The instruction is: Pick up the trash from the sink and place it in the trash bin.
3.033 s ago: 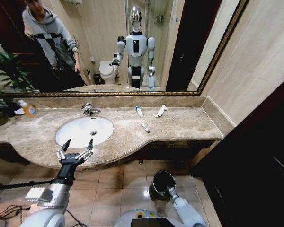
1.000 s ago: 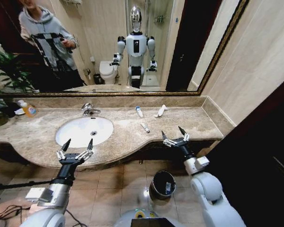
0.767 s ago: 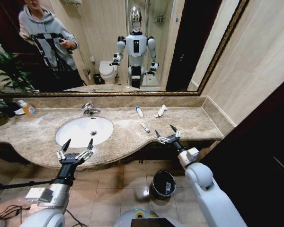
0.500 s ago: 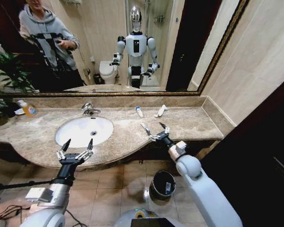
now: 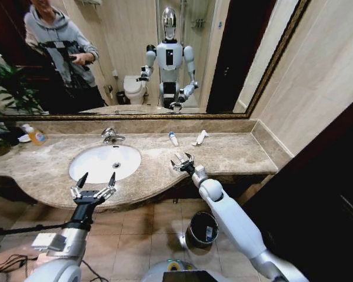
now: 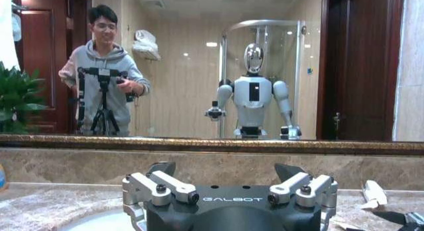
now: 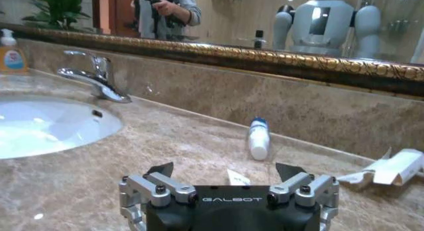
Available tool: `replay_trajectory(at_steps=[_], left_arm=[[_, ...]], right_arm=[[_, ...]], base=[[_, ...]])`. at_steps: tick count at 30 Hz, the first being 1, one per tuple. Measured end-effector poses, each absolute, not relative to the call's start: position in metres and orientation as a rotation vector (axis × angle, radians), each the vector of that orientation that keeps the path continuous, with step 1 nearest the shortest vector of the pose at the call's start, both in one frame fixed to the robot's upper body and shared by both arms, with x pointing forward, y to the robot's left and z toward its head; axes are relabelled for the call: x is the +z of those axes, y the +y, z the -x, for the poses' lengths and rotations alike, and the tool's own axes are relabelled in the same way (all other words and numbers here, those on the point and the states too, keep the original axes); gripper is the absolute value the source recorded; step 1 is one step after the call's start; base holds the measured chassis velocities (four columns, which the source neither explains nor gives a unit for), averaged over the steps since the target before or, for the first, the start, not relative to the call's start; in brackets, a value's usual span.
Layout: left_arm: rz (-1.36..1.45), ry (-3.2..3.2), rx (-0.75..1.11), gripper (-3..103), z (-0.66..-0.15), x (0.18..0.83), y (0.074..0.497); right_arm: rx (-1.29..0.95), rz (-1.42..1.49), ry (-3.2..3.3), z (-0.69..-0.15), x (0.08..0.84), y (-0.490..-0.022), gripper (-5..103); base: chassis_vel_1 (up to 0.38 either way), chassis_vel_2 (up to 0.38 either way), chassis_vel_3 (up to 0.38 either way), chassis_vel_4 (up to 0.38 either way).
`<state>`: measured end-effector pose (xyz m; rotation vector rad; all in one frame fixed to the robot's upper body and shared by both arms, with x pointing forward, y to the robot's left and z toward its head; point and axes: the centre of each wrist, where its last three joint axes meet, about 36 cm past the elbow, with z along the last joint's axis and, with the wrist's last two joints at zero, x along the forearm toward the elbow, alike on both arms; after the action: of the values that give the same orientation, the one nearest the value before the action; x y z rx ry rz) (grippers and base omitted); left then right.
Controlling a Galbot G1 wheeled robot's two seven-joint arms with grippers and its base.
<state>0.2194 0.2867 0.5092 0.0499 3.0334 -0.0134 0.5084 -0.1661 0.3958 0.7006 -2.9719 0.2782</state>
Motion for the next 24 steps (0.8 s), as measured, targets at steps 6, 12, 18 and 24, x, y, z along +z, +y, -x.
replay_trajectory(at_steps=[6,12,18,24], left_arm=[[-0.050,3.033,-0.013,100,-0.219,0.509,0.287],[-0.050,3.033,-0.013,100,-0.219,0.509,0.287],[-0.050,3.033,-0.013,100,-0.219,0.509,0.287],[-0.050,3.033,-0.013,100,-0.219,0.509,0.287]], right_arm=[[0.289,-0.681,-2.958,-0.507,0.386,-0.167,84],[0.293,-0.656,-2.949,-0.506,0.380,-0.172,62],[0.308,-0.640,-2.948,-0.504,0.375,-0.181,35],[0.303,-0.633,-2.941,-0.497,0.375,-0.182,19]], base=[[0.000,0.000,0.000,0.000],[0.000,0.000,0.000,0.000],[0.000,0.000,0.000,0.000],[0.000,0.000,0.000,0.000]])
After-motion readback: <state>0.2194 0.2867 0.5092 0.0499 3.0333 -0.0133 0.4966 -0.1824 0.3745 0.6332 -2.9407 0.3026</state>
